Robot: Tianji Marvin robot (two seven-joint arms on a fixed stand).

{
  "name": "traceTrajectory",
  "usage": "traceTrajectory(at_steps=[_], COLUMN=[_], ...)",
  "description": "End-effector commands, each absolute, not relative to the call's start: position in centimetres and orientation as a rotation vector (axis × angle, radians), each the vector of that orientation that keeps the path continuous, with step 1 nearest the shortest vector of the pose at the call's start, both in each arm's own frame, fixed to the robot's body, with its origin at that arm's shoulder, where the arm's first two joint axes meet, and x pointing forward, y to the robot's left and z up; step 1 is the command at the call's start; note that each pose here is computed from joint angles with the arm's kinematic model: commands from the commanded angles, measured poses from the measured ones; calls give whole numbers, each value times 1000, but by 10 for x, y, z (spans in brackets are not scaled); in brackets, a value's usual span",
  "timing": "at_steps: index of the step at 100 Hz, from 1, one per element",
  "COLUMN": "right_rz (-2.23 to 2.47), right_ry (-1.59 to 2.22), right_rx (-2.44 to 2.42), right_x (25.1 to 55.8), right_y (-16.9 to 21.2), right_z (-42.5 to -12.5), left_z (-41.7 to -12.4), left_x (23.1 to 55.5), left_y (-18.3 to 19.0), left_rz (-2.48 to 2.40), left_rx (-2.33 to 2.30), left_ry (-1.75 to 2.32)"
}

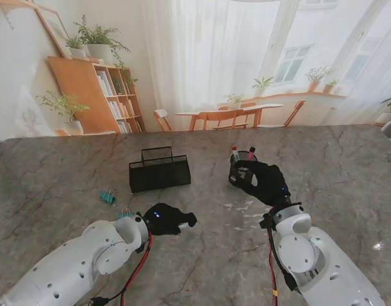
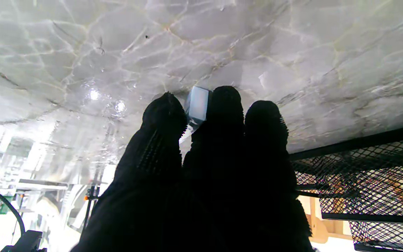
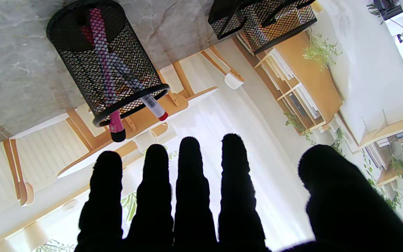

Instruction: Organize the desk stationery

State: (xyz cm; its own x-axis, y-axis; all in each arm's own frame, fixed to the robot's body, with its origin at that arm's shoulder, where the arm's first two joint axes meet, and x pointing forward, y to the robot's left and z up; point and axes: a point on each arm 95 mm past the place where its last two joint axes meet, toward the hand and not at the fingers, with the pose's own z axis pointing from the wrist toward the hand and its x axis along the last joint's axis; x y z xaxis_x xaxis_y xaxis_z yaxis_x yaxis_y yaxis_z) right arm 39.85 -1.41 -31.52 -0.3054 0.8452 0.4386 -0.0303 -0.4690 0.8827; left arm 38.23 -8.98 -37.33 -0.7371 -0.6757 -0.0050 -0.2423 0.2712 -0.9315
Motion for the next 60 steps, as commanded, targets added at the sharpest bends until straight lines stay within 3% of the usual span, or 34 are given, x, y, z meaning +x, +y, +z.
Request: traceTrajectory(at_steps=[1,60], right_rz=[1833,1836], right_ry=[1088,1094], right_rx=[1325,1330], right_x=[398,399], right_y=[-13,-13], right_z=[-317,-320], left_z=[-407,-406], left_x=[367,368], left_y=[-78,-77], left_rz=[-1385,-1431], left_rx=[-888,-887], left_ry=[2236,2230])
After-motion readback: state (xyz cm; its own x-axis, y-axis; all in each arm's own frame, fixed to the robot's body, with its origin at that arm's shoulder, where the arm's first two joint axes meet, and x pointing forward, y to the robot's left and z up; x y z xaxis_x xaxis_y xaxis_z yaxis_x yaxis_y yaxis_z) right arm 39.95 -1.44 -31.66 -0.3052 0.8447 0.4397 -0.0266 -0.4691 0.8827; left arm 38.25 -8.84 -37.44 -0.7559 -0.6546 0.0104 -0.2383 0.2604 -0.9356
